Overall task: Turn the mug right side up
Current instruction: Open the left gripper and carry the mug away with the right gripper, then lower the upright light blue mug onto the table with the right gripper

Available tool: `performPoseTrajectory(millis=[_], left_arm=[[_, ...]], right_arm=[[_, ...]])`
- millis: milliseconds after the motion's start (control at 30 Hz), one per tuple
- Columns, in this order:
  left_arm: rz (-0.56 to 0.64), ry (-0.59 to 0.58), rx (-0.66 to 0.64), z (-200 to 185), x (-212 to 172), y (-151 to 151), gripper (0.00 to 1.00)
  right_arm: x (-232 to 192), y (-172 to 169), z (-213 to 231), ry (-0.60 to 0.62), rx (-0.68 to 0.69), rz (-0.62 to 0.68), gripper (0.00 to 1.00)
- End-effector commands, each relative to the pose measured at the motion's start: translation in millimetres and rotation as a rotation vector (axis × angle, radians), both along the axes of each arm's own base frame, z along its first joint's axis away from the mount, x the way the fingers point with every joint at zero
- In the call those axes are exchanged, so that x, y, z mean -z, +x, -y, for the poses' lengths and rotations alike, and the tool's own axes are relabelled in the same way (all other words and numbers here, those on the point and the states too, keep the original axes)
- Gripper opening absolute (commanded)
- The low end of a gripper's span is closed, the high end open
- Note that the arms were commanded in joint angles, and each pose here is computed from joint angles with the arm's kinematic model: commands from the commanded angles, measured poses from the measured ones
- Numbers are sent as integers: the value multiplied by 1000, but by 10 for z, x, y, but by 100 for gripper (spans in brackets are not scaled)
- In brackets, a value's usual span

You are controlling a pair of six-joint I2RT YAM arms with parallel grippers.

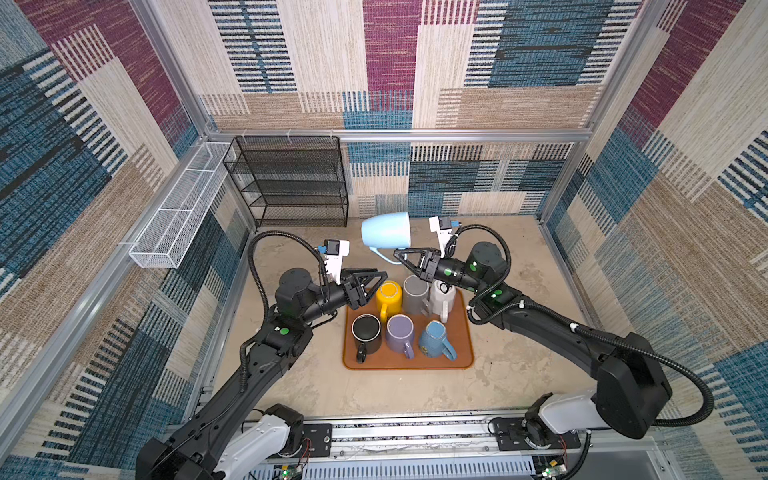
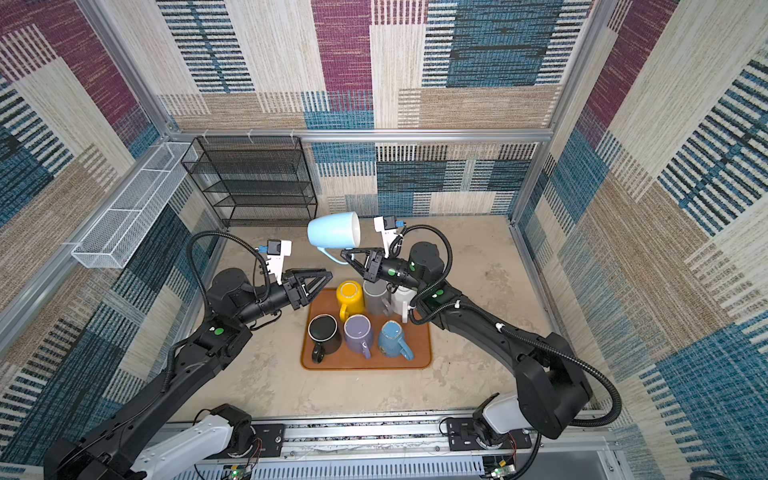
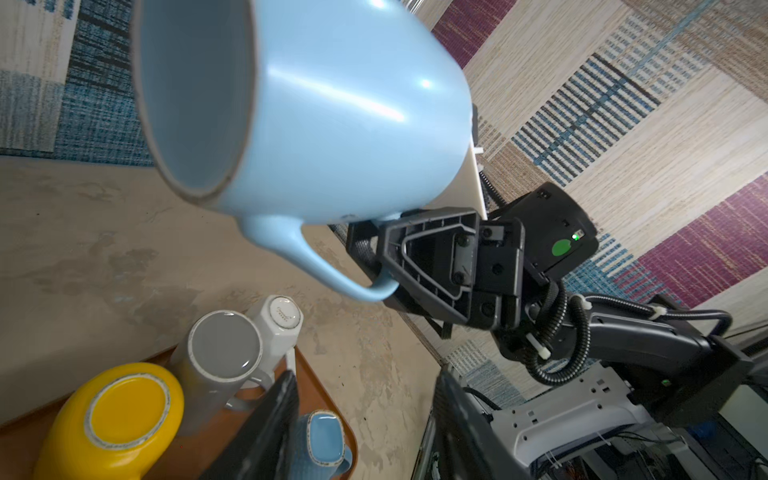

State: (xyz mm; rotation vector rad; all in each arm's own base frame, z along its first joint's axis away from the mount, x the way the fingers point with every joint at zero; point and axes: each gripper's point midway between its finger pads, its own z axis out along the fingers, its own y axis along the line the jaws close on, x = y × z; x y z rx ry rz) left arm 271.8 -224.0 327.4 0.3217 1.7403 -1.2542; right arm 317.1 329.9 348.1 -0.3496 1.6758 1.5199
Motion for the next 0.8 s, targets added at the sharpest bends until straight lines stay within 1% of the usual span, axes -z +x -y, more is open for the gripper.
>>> performPoseTrajectory(millis=[0, 100, 200, 300, 367, 467, 600, 767], left_arm=[[-23, 100, -91, -123, 202, 67, 54], [-64, 161, -158, -222, 358, 126, 56], [-91, 197, -185, -265, 445, 156, 56], [-162, 253, -253, -360, 601, 245, 56], [-196, 296, -276, -396, 698, 291, 56], [-218, 306, -273, -380, 766, 315, 56], [-217, 311, -270, -372, 771, 316, 56], [-212, 315, -282, -400, 781, 303, 56]], right_arm=[[79, 163, 69, -95, 19, 30, 0], [185, 387, 236, -184, 69, 25, 0], [256, 591, 471, -258, 147, 22, 0], [368, 792, 721, -332, 223, -4, 0], [459, 928, 898, -377, 275, -25, 0], [580, 1096, 1117, -442, 346, -50, 0], [804, 1337, 1408, -538, 437, -99, 0], [1043, 1587, 1670, -627, 511, -145, 0]])
